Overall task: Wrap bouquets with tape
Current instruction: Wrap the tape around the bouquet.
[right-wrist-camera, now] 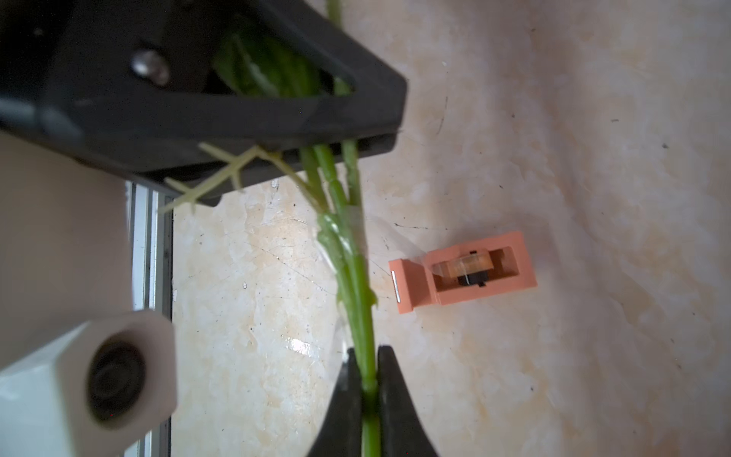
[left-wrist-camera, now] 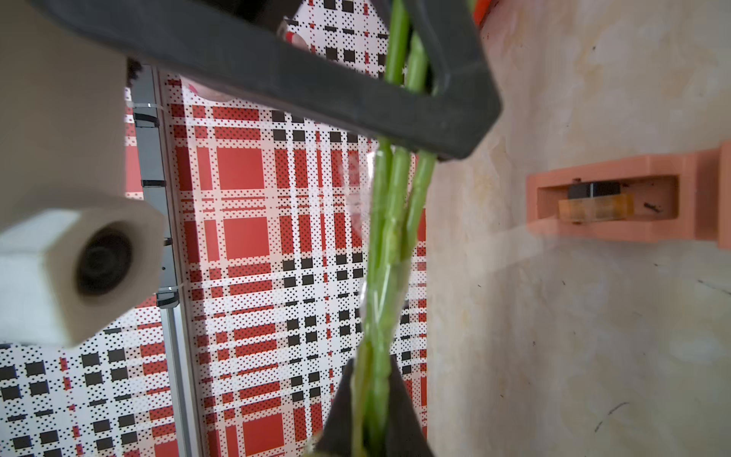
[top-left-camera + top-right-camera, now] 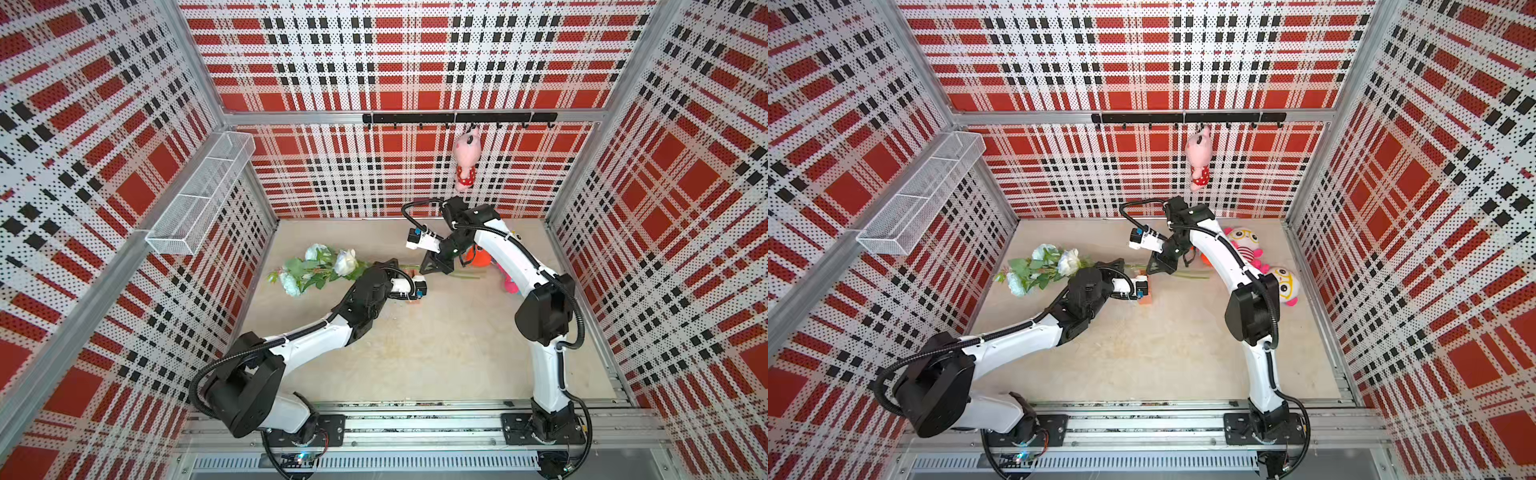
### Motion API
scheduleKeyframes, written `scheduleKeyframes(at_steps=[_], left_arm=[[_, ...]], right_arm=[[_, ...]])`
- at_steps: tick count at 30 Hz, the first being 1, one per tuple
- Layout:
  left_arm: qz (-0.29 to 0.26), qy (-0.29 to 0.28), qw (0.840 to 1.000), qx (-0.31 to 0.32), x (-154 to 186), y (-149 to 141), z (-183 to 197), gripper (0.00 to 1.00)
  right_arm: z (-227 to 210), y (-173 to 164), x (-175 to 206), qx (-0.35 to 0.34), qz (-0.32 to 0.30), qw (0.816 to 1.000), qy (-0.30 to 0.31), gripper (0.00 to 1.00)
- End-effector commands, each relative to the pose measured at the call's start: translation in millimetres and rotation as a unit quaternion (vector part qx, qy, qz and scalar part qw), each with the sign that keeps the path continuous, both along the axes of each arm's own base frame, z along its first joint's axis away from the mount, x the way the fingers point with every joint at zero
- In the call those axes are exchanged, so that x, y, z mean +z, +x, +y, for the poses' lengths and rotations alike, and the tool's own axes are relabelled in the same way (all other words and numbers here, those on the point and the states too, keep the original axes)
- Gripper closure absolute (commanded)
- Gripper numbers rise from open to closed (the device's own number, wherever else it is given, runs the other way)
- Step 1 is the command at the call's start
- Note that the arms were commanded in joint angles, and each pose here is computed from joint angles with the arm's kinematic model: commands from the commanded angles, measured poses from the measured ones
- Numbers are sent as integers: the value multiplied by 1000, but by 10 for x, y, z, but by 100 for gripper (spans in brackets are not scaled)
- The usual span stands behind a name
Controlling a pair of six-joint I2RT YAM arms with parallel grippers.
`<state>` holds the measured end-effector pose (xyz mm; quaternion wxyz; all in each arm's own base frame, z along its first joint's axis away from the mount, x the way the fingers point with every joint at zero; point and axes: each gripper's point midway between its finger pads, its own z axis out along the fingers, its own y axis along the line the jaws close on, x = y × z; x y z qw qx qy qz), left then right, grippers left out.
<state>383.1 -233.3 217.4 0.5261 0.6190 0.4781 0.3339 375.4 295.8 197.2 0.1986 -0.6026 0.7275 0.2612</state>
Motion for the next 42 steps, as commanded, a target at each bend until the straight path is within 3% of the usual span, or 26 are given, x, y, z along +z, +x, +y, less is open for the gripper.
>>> scheduleKeyframes(at_steps=[1,2,5,10,15,21,25,28,31,35,42], left_arm=[[-37,-98,993,-52,534,-55,-224,100],[-36,-109,992,-53,570,-60,-207,100],[-31,-145,987,-64,666,-101,-176,78],[-15,-231,964,-129,947,-288,-86,59],[-28,-278,948,-154,1201,-456,94,50],[-34,-361,918,-161,1583,-444,456,47],[0,-398,903,-163,1738,-347,569,34],[55,-362,918,-150,1615,-252,477,32],[102,-262,941,-190,1331,-308,278,33],[171,-214,936,-221,1190,-346,103,33],[235,-159,939,-196,675,-245,-55,31]], right_arm=[[-79,512,74,-58,-107,993,-7,100],[-74,551,88,-62,-121,991,-5,100],[-67,640,137,-73,-153,986,3,100],[-14,649,260,-56,-197,978,34,100],[-17,650,336,-41,-248,967,53,100],[-72,505,474,-19,-356,930,92,100],[-98,322,513,14,-444,888,122,100],[-94,260,518,23,-488,863,128,100],[-105,296,517,11,-542,834,101,100],[-114,277,572,-2,-633,771,70,100],[-163,225,553,-5,-703,711,11,100]])
